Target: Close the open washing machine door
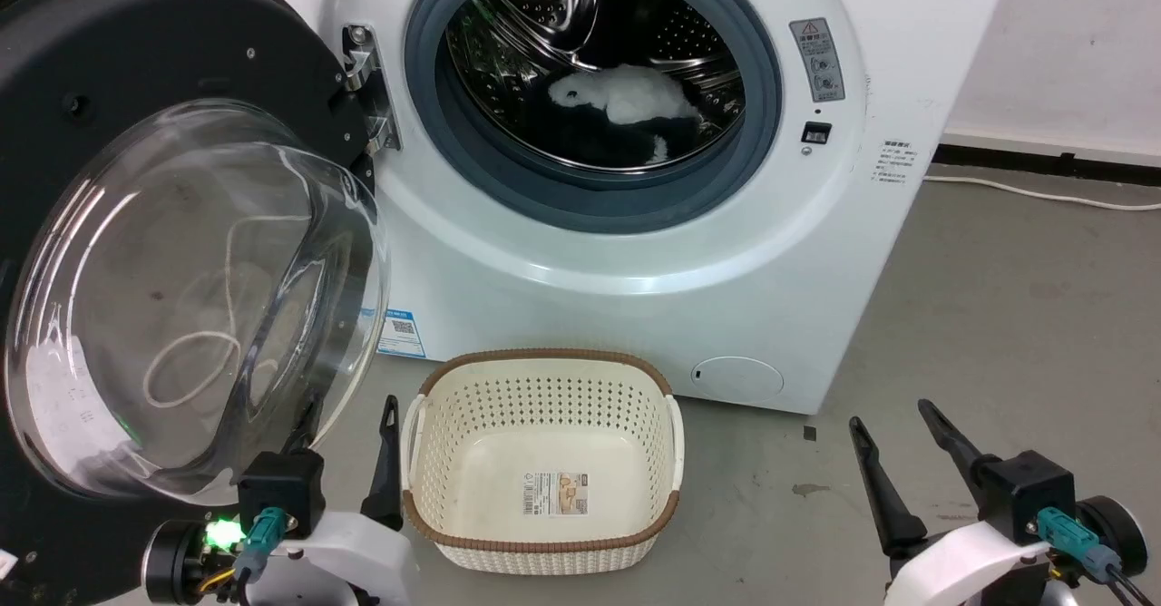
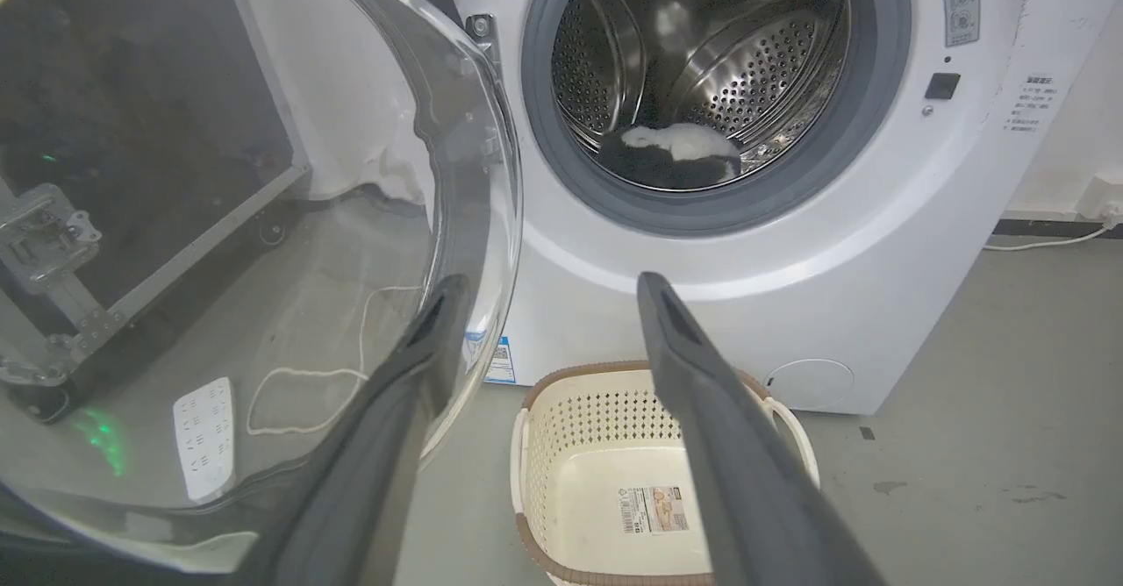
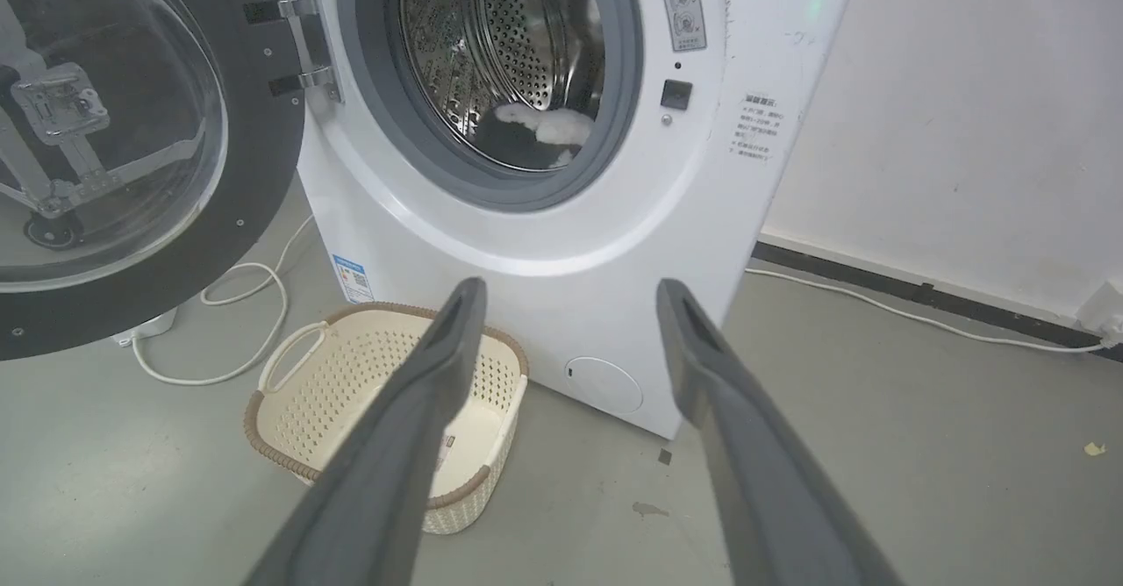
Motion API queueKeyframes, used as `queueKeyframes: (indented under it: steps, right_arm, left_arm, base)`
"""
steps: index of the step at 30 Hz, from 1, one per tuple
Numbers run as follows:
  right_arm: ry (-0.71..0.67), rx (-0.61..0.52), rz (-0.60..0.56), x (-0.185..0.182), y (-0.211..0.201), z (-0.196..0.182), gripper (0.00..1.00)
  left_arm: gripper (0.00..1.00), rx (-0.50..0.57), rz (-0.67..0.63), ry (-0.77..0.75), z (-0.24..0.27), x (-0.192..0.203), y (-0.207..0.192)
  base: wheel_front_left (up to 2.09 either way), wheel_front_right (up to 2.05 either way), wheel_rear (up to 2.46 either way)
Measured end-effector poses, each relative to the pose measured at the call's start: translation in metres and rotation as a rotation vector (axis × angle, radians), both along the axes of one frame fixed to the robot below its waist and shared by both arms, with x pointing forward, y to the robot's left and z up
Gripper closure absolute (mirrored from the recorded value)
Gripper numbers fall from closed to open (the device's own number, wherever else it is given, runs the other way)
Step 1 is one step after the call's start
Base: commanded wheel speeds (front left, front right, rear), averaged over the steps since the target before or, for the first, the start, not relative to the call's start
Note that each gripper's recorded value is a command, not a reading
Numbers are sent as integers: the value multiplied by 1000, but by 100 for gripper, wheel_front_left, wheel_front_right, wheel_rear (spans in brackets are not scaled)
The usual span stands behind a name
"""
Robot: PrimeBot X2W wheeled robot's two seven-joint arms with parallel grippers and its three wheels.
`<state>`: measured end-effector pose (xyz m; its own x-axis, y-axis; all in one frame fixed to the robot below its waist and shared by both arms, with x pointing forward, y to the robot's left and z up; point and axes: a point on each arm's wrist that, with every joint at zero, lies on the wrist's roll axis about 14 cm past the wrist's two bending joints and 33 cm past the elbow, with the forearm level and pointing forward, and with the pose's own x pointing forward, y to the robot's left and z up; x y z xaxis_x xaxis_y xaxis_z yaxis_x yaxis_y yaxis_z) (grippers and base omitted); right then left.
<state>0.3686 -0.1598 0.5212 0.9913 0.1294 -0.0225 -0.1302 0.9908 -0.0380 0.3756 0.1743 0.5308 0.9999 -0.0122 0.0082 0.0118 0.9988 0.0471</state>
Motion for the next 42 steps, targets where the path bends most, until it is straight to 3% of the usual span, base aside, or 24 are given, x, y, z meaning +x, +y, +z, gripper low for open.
queueKeyframes:
  steps: [5, 6, 7, 17, 26, 42]
  right_arm:
    - [1, 21, 4, 0, 1, -2, 0]
    - [-2, 25, 4, 0, 1, -2, 0]
    - [-3, 30, 5, -1, 2, -2, 0]
    - [-8, 65, 11, -1, 4, -3, 0]
    - [-5, 92, 32, 0, 11, -7, 0]
    - [6, 142, 113, 10, 40, -13, 0]
  left_arm:
    - [0, -21, -7, -4, 0, 0, -2]
    - [20, -26, -8, -6, 0, -1, -3]
    - [100, -28, -8, -9, 0, -1, -3]
    - [100, -56, -3, -58, 12, -2, -1]
    - [100, -70, 75, -206, 56, -6, 25]
    - [100, -75, 412, -462, 127, -49, 145]
  base:
    - [0, 0, 0]
    - [0, 0, 0]
    - [0, 0, 0]
    - [0, 0, 0]
    - [0, 0, 0]
    - [0, 0, 0]
